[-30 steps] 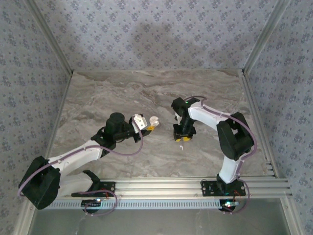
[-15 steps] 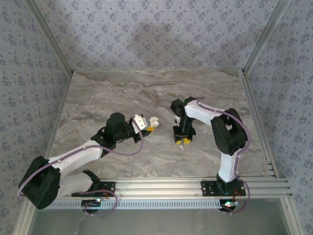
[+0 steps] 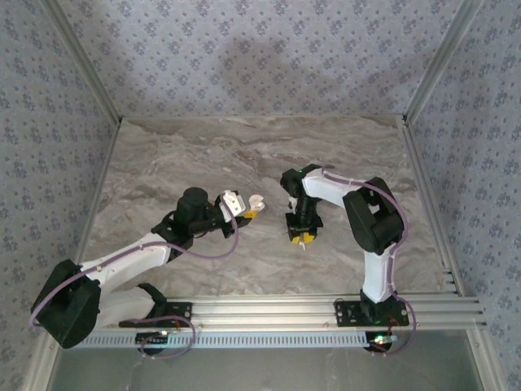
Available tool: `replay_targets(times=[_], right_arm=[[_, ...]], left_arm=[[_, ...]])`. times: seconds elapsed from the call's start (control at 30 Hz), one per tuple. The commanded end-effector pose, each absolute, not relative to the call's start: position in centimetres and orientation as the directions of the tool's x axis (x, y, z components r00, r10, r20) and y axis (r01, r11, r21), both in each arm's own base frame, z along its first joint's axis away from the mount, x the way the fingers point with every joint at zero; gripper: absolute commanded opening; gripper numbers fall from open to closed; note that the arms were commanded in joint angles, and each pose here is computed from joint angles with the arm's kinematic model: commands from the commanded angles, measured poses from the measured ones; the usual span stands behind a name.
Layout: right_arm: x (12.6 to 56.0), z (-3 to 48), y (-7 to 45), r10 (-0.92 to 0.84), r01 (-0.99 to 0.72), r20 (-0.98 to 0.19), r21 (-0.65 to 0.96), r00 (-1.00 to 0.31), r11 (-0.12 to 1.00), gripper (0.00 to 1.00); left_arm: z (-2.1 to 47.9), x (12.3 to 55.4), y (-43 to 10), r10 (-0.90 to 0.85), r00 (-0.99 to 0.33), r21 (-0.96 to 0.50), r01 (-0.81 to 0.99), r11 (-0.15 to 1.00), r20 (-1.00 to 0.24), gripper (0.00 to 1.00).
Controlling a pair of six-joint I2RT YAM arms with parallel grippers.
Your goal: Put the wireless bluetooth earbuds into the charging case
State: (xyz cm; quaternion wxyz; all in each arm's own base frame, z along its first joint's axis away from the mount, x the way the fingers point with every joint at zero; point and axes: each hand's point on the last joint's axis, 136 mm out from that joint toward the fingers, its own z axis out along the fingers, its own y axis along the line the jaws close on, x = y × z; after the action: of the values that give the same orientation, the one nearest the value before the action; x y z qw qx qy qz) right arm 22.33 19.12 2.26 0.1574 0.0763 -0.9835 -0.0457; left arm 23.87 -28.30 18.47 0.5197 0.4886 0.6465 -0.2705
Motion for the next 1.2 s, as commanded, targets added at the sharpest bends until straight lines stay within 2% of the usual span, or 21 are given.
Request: replay_targets(times=[0.0, 0.5, 0.7, 0.87, 1.03, 1.17], right_arm=[[21.7, 1.7, 18.9, -0.166, -0.141, 0.336, 0.098, -0.927, 0.985, 0.31], [21.5, 0.6, 18.1, -0.156, -0.150, 0.331, 0.045, -0.930, 0.988, 0.24], [22.5, 1.8, 18.3, -0.151, -0.140, 0.249, 0.062, -0.957, 0.988, 0.21], [24.7, 5.2, 19.3, -0.128, -0.116, 0.073, 0.157, -0.989, 0.981, 0.20], [27.9, 11.2, 21.4, -0.128, -0.184, -0.207, 0.281, -0.970, 0.942, 0.20], [29.8, 17.3, 22.9, -0.085, -0.263, -0.438, 0.364, -0.895, 0.894, 0.20]], left_arm=[[20.0, 24.0, -28.8, 0.334, 0.049, 0.179, 0.912, 0.369, -0.941, 0.13], [20.0, 24.1, -28.9, 0.335, 0.044, 0.175, 0.912, 0.371, -0.941, 0.13], [20.1, 24.1, -28.9, 0.334, 0.047, 0.177, 0.912, 0.370, -0.941, 0.13], [20.3, 24.1, -29.1, 0.321, 0.045, 0.168, 0.914, 0.369, -0.946, 0.13], [20.4, 25.0, -29.7, 0.267, 0.043, 0.149, 0.907, 0.393, -0.963, 0.13], [21.4, 25.9, -30.4, 0.215, 0.039, 0.127, 0.901, 0.414, -0.976, 0.13]])
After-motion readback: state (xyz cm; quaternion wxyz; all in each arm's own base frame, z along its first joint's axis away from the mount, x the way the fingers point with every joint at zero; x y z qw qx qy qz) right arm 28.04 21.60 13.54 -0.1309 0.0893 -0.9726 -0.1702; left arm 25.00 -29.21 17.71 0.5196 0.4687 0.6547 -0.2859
